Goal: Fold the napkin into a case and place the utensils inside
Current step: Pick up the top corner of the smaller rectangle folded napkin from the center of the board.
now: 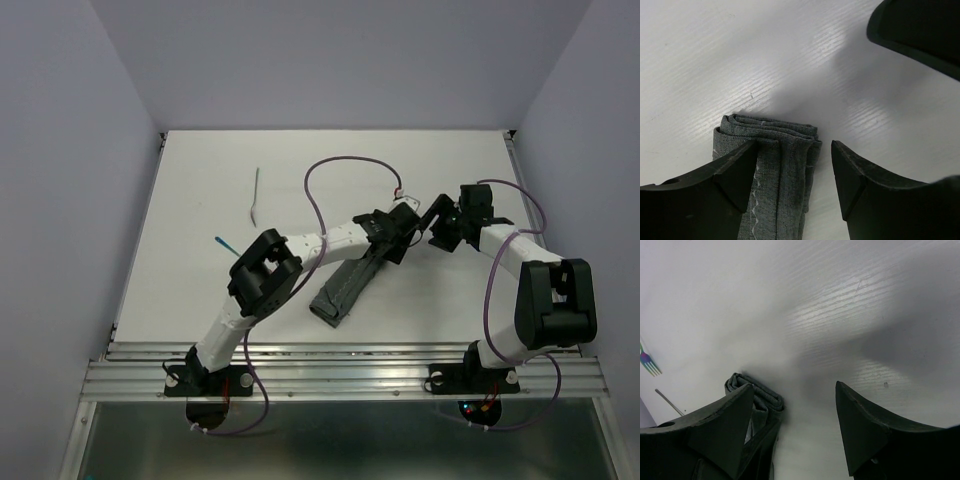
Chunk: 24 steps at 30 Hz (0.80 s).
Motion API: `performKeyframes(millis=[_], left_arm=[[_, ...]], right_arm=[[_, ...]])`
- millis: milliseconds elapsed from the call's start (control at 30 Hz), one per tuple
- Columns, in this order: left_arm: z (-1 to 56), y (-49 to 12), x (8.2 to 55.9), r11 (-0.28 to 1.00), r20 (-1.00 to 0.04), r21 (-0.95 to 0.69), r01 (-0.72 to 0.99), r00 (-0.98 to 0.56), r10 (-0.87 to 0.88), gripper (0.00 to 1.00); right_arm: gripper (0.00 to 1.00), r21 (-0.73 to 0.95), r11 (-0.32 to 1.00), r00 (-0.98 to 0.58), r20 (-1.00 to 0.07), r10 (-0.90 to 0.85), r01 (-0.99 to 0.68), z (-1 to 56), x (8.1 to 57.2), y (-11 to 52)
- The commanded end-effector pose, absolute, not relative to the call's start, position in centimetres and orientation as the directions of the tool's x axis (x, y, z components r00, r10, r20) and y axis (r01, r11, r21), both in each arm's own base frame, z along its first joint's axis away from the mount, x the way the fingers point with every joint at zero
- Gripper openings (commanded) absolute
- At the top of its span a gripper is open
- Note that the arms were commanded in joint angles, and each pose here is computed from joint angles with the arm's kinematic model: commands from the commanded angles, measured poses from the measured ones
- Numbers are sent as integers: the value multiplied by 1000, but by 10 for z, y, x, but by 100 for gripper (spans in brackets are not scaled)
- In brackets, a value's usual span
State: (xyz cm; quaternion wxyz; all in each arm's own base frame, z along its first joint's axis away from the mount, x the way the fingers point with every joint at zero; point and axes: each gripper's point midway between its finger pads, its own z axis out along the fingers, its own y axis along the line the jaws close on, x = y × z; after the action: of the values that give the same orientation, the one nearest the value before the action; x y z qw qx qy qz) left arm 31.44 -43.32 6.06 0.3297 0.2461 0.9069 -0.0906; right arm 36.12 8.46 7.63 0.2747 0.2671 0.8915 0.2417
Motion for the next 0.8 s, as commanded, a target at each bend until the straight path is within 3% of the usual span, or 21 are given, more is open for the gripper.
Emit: performKeyframes(millis=[0, 100, 567, 767], left_arm=[[72, -431, 328, 874, -662, 50, 484, -639, 392, 71], [68, -430, 329, 874, -659, 61, 482, -638, 398, 69], [60, -429, 330, 874, -648, 79, 479, -642, 411, 36], [64, -430, 330, 875, -650, 69, 480, -643, 404, 35]], right_arm=[[72, 584, 745, -702, -380, 602, 322, 84, 368, 83], [72, 582, 745, -703, -379, 602, 325, 83, 367, 83], [72, 583, 744, -702, -378, 603, 326, 83, 366, 83], [72, 585, 743, -704, -376, 602, 324, 82, 366, 84]])
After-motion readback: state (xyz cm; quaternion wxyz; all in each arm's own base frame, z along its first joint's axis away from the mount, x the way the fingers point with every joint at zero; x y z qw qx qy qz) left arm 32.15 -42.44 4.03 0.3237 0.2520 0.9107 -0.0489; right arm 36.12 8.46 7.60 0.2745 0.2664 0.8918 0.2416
